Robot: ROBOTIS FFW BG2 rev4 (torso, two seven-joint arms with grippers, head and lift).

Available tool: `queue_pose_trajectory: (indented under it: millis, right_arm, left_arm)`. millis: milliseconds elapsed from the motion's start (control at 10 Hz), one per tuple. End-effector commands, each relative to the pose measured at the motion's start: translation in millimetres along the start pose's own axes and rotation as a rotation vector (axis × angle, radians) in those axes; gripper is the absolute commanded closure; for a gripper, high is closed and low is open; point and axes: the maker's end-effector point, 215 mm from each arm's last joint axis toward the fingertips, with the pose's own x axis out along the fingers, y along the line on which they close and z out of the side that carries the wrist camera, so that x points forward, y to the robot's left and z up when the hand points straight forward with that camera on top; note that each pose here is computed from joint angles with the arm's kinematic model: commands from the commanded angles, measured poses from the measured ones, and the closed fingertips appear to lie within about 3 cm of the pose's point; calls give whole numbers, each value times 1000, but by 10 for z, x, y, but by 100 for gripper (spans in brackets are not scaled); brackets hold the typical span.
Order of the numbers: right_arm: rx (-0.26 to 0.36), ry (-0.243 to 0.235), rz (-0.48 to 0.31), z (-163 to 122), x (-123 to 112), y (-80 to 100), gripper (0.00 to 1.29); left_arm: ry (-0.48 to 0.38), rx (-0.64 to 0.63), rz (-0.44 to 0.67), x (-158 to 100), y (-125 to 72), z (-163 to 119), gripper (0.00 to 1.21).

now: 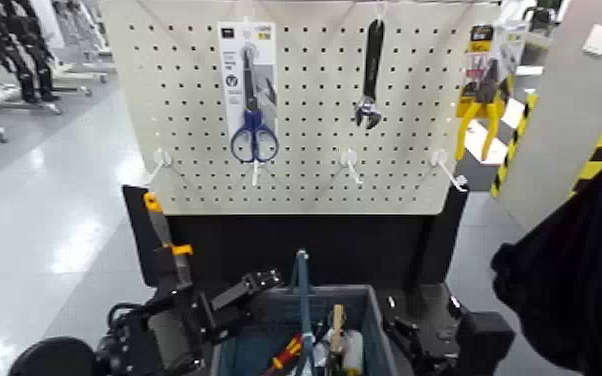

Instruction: Grasp the handle of the crate.

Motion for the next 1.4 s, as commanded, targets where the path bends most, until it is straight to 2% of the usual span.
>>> queue_pose_trajectory:
  millis: [100,400,600,700,900,1000,1100,1200,1400]
  right_arm:
    - [2,-1,0,-2,-1,-1,14]
    - [4,-5,1,6,2,5,14]
    - [6,-8,1,15,2,5,14]
    - [7,-8,0,11,1,7,14]
    - [8,-9,1,15,1,3,14]
    - [8,-11,1,19,1,3,14]
    - [8,-11,1,19,1,3,14]
    - [8,-11,1,19,1,3,14]
    - [9,-10,0,15,1,2,14]
  left_arm:
    - [37,-31,-12,123,41,-19,11]
    - [37,-70,-37,239,33,-31,13]
    - [54,-86,-72,335,-14,-90,20]
    - [58,-92,-76,364,-17,-118,30]
    - [52,-101,-76,360,4,-117,85]
    - [49,-102,-75,357,11,-115,91]
    - [43,-103,-77,359,9,-103,105]
    - [41,-106,-78,360,14,-107,114]
    - [40,-109,-78,361,22,-119,117]
